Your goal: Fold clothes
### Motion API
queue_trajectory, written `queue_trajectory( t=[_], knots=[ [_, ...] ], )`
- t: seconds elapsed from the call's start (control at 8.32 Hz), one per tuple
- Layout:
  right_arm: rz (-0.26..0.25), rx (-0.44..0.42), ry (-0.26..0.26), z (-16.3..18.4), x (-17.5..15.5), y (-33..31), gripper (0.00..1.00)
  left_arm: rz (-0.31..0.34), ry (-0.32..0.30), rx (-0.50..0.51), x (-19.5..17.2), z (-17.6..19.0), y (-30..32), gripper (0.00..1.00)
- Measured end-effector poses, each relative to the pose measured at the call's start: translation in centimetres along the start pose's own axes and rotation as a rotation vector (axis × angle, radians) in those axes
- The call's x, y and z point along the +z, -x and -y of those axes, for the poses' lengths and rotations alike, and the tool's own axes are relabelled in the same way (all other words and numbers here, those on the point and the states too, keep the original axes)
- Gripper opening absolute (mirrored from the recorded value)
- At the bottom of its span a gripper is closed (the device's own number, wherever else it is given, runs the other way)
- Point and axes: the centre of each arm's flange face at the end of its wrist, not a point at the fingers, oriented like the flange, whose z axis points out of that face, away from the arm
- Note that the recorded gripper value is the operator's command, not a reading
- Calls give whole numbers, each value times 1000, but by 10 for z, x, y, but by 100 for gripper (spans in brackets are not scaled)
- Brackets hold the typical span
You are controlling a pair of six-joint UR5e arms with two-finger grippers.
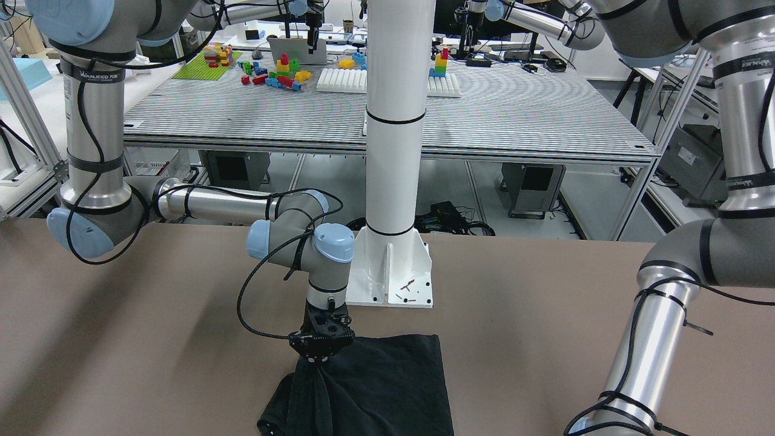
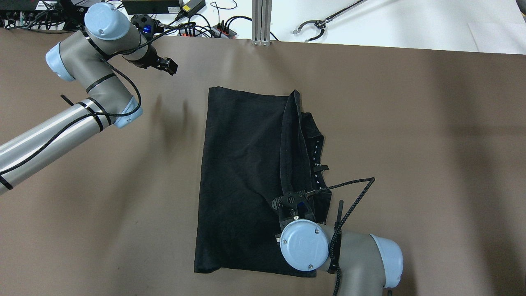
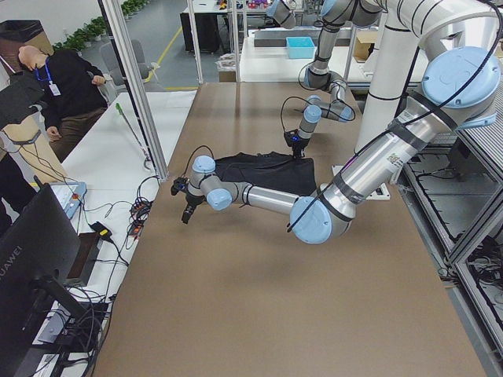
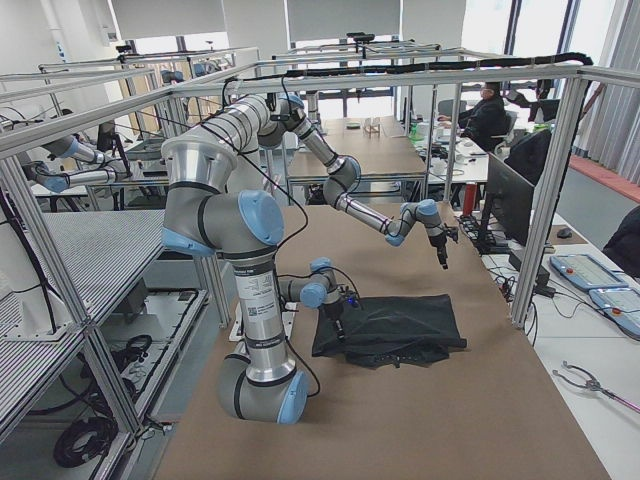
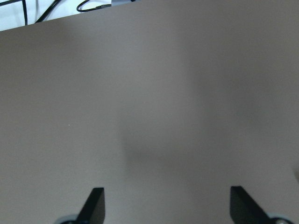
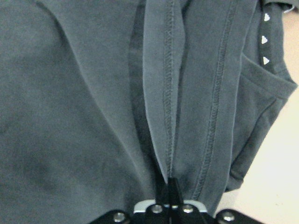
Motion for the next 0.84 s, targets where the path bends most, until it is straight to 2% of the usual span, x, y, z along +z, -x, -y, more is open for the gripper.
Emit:
queue_trajectory(
  t=[0.12,0.24,0.36,0.48,0.6,0.84],
  knots=[
    [2,1,-2,-2,-3,-6,1,-3,-1,1,1,-1,-2,94],
    [3,1,-3,-7,-6,-15,11,-5,-1,2,1,-2,-4,94],
    [-2,6,-1,-14,-6,-27,32,-5,-1,2,1,-2,-5,94],
    [-12,19,4,-23,-4,-36,60,-5,-1,2,2,-3,-5,94],
    [-17,49,7,-28,-2,-41,79,-5,-1,2,2,-3,-5,94],
    [7,99,1,-29,-14,-40,88,-6,-2,3,1,-2,-6,94]
  ],
)
